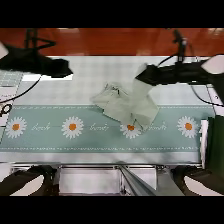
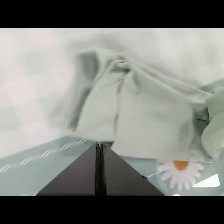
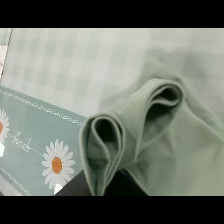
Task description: Fold the shirts.
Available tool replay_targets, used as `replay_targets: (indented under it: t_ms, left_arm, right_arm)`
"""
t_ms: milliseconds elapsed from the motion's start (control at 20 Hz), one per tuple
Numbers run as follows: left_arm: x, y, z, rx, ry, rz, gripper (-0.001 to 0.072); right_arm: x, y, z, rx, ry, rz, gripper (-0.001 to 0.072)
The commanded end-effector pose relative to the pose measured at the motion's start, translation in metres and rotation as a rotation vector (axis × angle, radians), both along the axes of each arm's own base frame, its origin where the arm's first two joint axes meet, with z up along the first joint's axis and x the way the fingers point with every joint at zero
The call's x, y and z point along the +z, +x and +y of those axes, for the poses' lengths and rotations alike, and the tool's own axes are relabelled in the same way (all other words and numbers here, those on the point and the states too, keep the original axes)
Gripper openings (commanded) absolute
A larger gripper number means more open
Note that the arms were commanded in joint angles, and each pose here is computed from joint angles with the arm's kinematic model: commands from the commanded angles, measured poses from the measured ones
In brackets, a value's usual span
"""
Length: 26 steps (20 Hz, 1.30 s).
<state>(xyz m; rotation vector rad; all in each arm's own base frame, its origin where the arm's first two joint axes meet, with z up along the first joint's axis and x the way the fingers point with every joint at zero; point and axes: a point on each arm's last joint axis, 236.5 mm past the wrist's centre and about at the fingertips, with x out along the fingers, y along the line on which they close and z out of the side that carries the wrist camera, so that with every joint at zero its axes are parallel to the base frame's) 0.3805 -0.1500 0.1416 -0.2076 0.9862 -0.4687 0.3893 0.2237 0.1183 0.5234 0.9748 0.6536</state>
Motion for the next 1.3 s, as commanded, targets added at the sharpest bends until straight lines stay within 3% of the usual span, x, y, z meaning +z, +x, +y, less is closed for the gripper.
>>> replay_targets:
  t_ms: [0,650,700,750,950,1100,1150,1250]
  left_arm:
    - [-0.019,-0.028,0.069,0.189,0.003,0.008,0.0022]
    - [-0.058,-0.04,0.075,0.265,-0.07,0.069,0.0023]
    - [-0.059,-0.039,0.075,0.267,-0.069,0.072,0.0023]
    - [-0.06,-0.038,0.076,0.269,-0.07,0.072,0.0022]
    - [-0.053,-0.025,0.089,0.31,-0.064,0.01,0.0023]
    - [-0.045,-0.023,0.125,0.445,-0.116,0.014,0.0023]
    - [-0.043,-0.026,0.134,0.469,-0.122,0.02,0.0023]
    - [-0.043,-0.037,0.139,0.461,-0.11,0.039,0.0023]
  right_arm:
    - [-0.052,0.024,0.056,0.039,0.012,0.063,0.0027]
    - [-0.129,0.03,0.121,0.13,0.04,0.215,0.0029]
    - [-0.132,0.035,0.121,0.119,0.039,0.2,0.0162]
    - [-0.134,0.039,0.121,0.107,0.037,0.194,0.0418]
    - [-0.104,0.049,0.082,0.088,0.074,0.196,0.0411]
    - [-0.053,0.027,-0.004,0.138,0.075,0.245,0.0411]
    - [-0.044,0.012,-0.042,0.141,0.009,0.253,0.0411]
    - [-0.049,-0.018,-0.137,0.004,-0.239,0.285,0.0411]
